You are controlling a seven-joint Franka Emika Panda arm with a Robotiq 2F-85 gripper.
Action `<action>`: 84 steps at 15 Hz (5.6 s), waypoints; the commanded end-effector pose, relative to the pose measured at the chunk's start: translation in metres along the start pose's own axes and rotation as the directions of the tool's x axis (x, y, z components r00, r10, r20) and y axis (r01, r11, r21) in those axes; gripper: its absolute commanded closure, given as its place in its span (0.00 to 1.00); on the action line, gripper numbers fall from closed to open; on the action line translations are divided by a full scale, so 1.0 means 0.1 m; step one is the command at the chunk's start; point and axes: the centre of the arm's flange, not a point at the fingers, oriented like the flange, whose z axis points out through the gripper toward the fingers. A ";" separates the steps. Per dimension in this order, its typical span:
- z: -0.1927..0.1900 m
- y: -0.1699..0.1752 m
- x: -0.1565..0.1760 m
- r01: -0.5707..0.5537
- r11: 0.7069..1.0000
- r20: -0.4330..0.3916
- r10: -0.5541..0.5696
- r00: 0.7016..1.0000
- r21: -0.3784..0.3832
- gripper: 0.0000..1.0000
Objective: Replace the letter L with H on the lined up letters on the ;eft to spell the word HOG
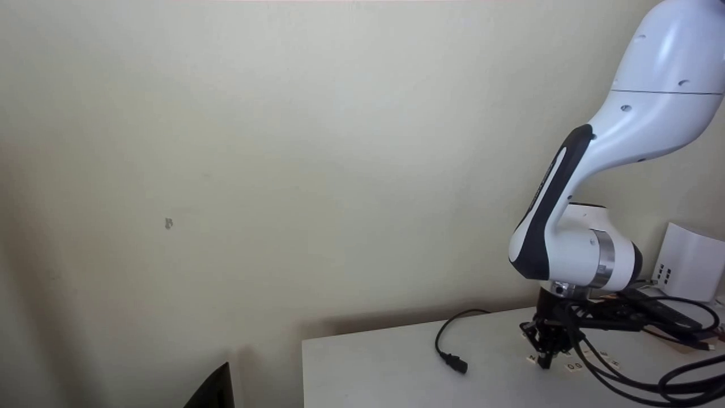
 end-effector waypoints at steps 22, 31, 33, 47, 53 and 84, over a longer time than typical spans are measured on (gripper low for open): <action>-0.66 0.81 -0.44 -0.124 0.992 -0.121 0.119 0.986 -0.038 1.00; -0.54 1.30 -0.36 -0.209 0.976 -0.087 0.204 0.975 -0.058 1.00; -0.47 1.29 -0.34 -0.206 0.976 -0.084 0.200 0.976 -0.066 1.00; -0.18 1.46 -0.04 -0.237 0.969 -0.079 0.231 0.970 -0.076 1.00; -0.03 1.47 0.00 -0.240 0.968 -0.047 0.237 0.970 -0.074 1.00; 0.18 0.63 -0.45 -0.395 0.918 0.127 0.394 0.910 -0.015 1.00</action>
